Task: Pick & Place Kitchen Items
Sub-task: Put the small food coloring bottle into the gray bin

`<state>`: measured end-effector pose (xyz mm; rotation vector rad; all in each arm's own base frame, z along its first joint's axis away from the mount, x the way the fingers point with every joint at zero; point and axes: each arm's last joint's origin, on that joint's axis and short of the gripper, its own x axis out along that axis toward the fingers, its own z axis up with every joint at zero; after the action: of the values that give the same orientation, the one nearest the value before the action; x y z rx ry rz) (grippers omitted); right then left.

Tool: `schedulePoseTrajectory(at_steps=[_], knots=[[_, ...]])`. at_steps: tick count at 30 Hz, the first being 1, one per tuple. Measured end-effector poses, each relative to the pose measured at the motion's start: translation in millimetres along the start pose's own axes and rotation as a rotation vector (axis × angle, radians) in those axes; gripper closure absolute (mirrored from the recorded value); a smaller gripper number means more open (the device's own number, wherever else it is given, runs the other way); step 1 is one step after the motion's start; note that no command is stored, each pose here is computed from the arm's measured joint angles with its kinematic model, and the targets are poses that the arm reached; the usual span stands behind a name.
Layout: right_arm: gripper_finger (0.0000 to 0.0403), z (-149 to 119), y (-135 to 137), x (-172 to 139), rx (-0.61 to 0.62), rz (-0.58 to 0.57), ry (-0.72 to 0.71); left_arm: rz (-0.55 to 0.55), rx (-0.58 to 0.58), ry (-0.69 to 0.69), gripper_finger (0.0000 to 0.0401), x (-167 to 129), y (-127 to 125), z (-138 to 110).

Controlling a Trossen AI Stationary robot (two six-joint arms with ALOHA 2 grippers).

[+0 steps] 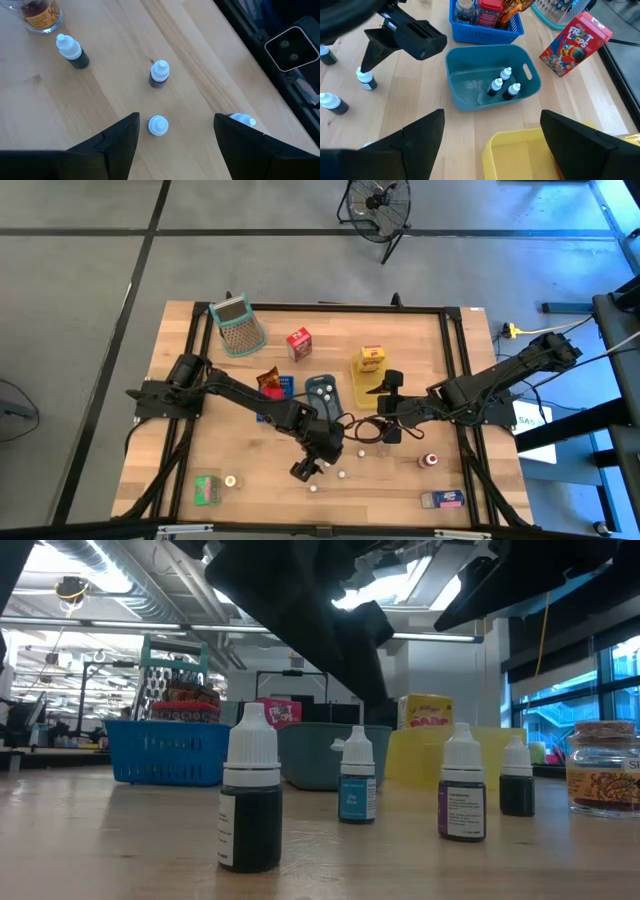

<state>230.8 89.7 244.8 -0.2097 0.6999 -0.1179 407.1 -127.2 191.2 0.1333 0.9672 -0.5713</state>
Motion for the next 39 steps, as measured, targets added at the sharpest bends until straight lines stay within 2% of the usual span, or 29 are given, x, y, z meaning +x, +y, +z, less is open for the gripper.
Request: schedulePoseTrajectory(at_steps=[29,39], knots=[[0.0070,-2.2,0.8,-0.4,-0.050,0.009,0.020,-0.003,-0.001,0.059,0.0150,-0.7,1.2,-6.2],[0.0070,-2.2,0.9,-0.3,-0.051,0.009,0.020,0.050,0.004,0.065,0.0150,-2.3,7.6,-7.0]])
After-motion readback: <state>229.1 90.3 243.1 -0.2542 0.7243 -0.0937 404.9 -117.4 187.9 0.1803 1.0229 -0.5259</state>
